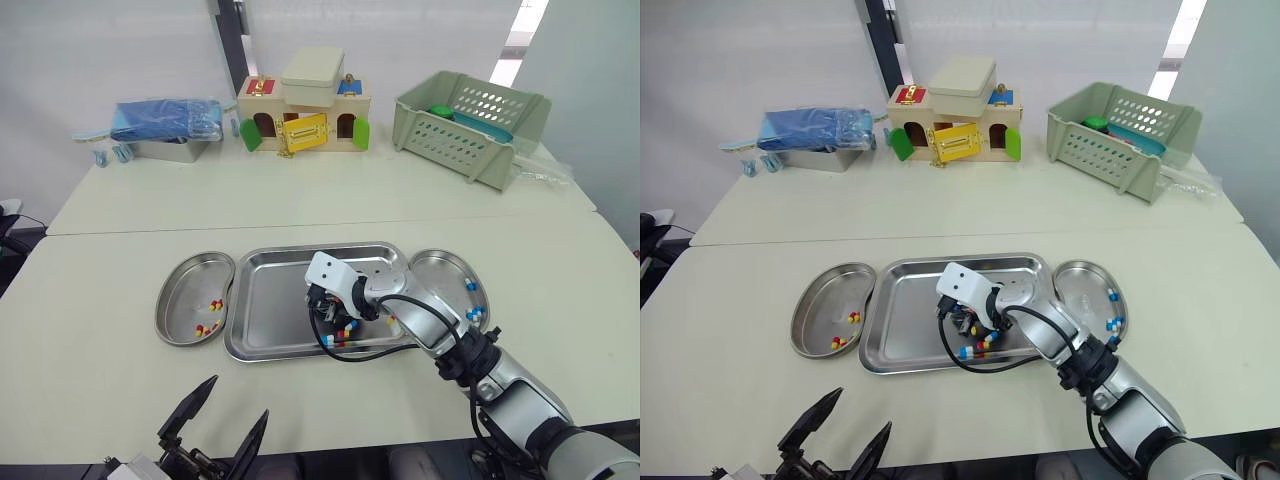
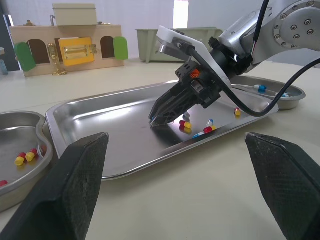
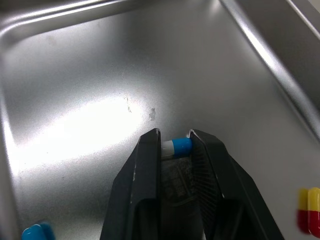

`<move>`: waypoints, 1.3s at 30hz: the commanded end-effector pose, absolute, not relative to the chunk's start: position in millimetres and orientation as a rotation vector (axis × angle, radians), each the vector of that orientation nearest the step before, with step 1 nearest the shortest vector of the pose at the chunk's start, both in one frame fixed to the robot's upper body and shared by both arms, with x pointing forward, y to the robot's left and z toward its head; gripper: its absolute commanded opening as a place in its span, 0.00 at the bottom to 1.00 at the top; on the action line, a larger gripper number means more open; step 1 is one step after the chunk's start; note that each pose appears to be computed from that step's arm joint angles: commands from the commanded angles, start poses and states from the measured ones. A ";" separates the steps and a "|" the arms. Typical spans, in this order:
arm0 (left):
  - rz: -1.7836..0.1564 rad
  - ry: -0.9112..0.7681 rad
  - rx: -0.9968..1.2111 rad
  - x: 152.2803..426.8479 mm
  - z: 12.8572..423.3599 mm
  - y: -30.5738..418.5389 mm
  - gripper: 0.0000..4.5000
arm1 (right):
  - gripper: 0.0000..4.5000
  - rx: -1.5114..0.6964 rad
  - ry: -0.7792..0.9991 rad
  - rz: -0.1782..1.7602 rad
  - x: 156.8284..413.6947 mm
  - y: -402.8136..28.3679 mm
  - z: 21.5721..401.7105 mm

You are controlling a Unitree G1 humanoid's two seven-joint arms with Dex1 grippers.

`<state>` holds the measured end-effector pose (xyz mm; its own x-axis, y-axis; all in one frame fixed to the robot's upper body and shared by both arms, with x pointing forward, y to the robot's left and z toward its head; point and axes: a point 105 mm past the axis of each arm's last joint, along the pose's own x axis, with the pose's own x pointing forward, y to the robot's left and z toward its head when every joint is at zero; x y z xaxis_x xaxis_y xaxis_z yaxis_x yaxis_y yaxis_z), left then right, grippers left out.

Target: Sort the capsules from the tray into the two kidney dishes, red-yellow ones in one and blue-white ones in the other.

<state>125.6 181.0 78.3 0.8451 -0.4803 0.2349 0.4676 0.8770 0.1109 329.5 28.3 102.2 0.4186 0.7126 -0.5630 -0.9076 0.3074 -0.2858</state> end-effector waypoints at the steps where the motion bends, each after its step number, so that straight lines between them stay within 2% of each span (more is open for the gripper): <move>1: -0.499 -0.273 0.066 123.7 82.9 181.4 1.00 | 0.13 -0.615 0.359 1.120 325.9 31.1 103.8; 5: -0.498 -0.271 0.066 123.5 82.8 181.5 1.00 | 0.13 -0.602 0.343 1.128 325.5 32.5 108.6; 10: -0.530 -0.274 0.070 123.8 85.1 178.4 1.00 | 0.13 -0.504 0.233 1.194 319.0 29.9 138.5; 15: -0.665 -0.295 0.095 122.3 89.1 167.7 1.00 | 0.13 -0.441 0.093 1.243 307.7 -1.9 165.1; 18: -0.736 -0.314 0.094 126.2 92.3 163.2 1.00 | 0.13 -0.444 0.044 1.214 305.1 -37.1 172.7; 23: -0.934 -0.336 0.057 132.8 92.8 145.8 1.00 | 0.13 -0.428 0.137 1.100 296.9 -127.3 174.5; 28: -1.032 -0.358 0.049 143.1 94.9 143.1 1.00 | 0.13 -0.498 0.230 0.961 290.0 -187.1 166.6; 31: -1.054 -0.362 0.050 149.1 94.9 145.2 1.00 | 0.13 -0.528 0.263 0.917 287.2 -201.4 158.9; 39: -1.073 -0.367 0.050 151.3 95.8 146.6 1.00 | 0.13 -0.535 0.288 0.893 285.9 -201.7 144.0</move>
